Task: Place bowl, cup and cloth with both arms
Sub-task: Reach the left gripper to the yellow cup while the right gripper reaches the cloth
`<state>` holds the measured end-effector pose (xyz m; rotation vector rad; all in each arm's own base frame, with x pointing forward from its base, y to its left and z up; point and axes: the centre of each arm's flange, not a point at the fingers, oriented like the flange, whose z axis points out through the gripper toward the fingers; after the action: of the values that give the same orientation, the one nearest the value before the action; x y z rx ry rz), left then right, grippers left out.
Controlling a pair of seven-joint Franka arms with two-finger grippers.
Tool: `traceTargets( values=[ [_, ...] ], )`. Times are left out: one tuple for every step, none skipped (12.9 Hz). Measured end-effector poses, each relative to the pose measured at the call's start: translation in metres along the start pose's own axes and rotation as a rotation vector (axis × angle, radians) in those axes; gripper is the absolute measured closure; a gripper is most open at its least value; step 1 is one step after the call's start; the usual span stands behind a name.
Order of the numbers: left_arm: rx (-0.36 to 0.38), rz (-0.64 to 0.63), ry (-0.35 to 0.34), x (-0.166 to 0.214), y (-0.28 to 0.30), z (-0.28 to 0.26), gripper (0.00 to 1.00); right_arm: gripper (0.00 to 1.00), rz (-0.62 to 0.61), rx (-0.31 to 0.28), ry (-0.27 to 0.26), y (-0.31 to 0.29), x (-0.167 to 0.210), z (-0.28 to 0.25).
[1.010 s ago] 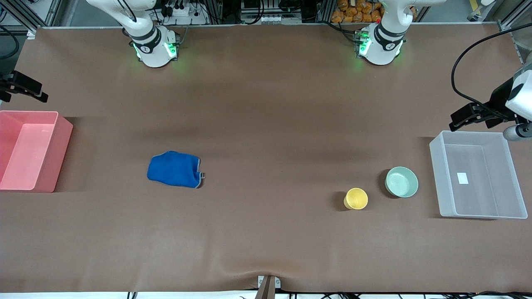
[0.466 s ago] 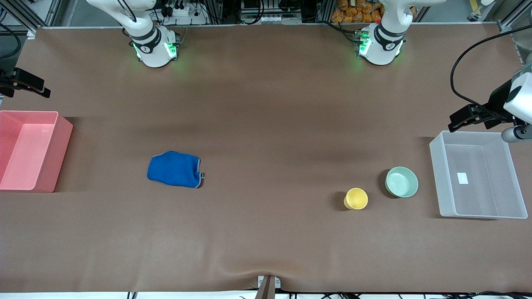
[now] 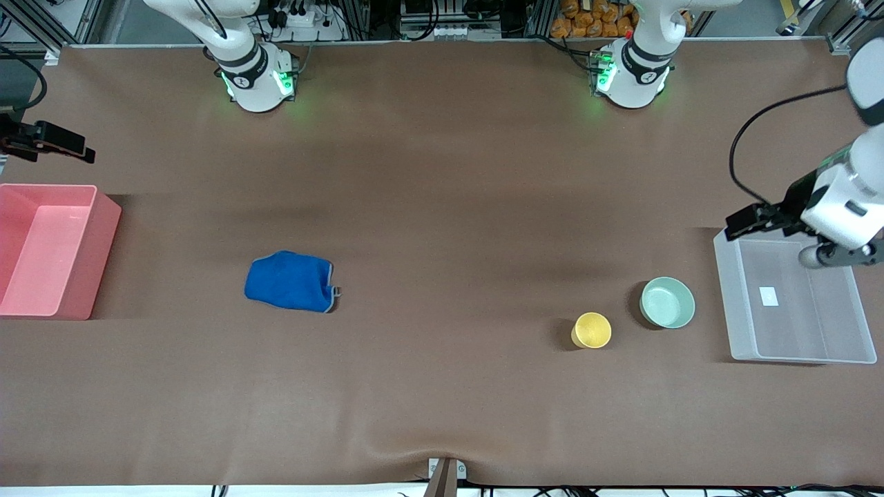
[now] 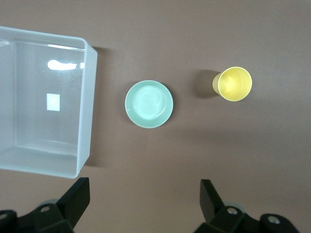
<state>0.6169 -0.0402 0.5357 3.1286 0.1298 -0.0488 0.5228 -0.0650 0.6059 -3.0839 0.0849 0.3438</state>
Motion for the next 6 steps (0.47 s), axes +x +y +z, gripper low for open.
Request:
traceTargets(
  values=[
    [0.001,0.000,-0.006,0.008,0.005,0.015,0.00,0.00,0.000,0.001,-0.014,0.000,0.003,0.006],
    [0.002,0.001,-0.012,0.015,0.012,0.032,0.00,0.00,0.001,0.001,-0.036,0.001,0.006,0.014],
    [0.003,0.007,-0.016,0.022,0.022,0.050,0.00,0.00,0.003,0.001,-0.066,0.002,0.011,0.024],
    [0.004,0.003,-0.014,0.029,0.032,0.068,0.00,0.00,0.005,0.002,-0.095,0.003,0.016,0.035],
    [0.003,-0.003,-0.011,0.036,0.041,0.085,0.00,0.00,0.007,0.003,-0.120,0.004,0.022,0.047],
    [0.004,-0.007,-0.014,0.042,0.047,0.103,0.00,0.00,0.007,0.004,-0.146,0.005,0.030,0.059]
  ],
)
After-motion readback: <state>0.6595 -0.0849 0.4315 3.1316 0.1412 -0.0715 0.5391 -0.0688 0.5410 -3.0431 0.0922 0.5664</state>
